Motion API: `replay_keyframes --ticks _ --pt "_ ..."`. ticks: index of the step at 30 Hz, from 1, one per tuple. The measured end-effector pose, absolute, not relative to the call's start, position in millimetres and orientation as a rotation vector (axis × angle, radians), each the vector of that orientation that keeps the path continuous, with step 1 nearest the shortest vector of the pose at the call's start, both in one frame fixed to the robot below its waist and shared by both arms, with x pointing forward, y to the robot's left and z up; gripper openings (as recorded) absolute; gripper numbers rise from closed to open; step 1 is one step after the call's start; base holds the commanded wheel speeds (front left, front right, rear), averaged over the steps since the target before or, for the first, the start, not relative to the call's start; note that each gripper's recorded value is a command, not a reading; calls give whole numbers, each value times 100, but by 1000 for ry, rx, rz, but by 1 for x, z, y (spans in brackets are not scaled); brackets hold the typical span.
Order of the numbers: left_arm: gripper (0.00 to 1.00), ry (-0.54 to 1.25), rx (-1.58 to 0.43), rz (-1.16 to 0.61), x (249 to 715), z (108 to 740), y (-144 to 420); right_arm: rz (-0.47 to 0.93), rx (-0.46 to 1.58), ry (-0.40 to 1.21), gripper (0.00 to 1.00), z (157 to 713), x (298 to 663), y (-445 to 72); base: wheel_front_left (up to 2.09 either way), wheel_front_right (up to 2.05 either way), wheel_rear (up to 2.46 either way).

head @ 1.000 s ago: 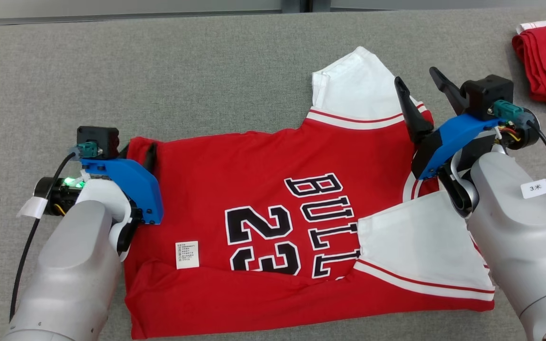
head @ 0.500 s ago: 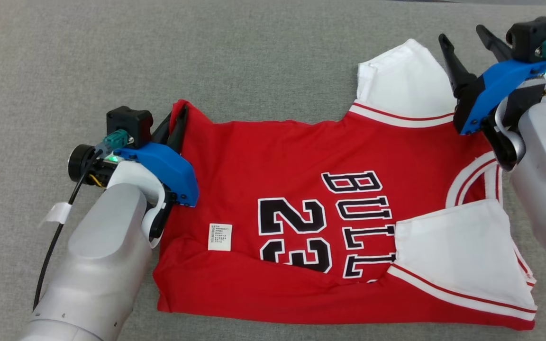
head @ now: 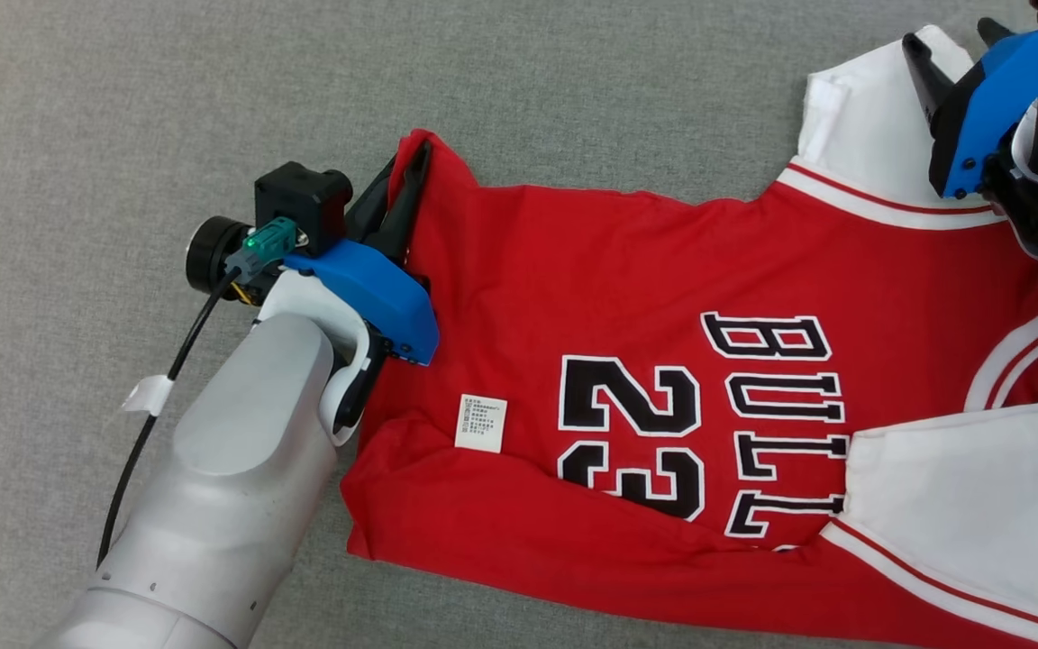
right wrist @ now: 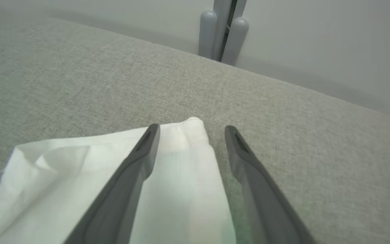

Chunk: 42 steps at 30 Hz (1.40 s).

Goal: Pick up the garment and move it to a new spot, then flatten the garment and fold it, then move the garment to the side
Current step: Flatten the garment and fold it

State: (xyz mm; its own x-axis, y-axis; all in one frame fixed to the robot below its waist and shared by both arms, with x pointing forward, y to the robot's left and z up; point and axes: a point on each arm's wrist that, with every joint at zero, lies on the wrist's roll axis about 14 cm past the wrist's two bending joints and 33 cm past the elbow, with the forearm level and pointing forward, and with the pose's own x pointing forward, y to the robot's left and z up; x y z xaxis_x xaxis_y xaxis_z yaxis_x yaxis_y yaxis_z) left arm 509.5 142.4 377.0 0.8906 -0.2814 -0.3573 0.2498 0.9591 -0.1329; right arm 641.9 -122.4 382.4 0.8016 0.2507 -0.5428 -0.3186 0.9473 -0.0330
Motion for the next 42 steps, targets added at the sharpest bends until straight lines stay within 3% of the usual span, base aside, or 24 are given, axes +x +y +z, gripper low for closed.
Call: replay_keyframes --ticks 8,9,10,11,21,32,42 --pt "0 379 -85 -269 509 375 145 318 -106 676 100 357 634 -113 0 0 0" --pt "0 379 -87 -269 509 375 145 321 -107 681 64 356 634 -112 0 0 0" --pt "0 379 -90 -268 509 375 145 325 -106 685 15 356 633 -111 0 0 0" --pt "0 380 -91 -268 509 375 145 329 -105 686 0 356 633 -110 0 0 0" --pt "0 359 -105 -251 506 383 148 317 -103 486 0 395 637 -122 0 0 0" --pt "0 308 -124 -259 496 403 141 318 -55 267 0 439 597 -138 0 0 0" --pt "0 289 -134 -238 479 409 148 343 11 183 0 456 551 -144 0 0 0"
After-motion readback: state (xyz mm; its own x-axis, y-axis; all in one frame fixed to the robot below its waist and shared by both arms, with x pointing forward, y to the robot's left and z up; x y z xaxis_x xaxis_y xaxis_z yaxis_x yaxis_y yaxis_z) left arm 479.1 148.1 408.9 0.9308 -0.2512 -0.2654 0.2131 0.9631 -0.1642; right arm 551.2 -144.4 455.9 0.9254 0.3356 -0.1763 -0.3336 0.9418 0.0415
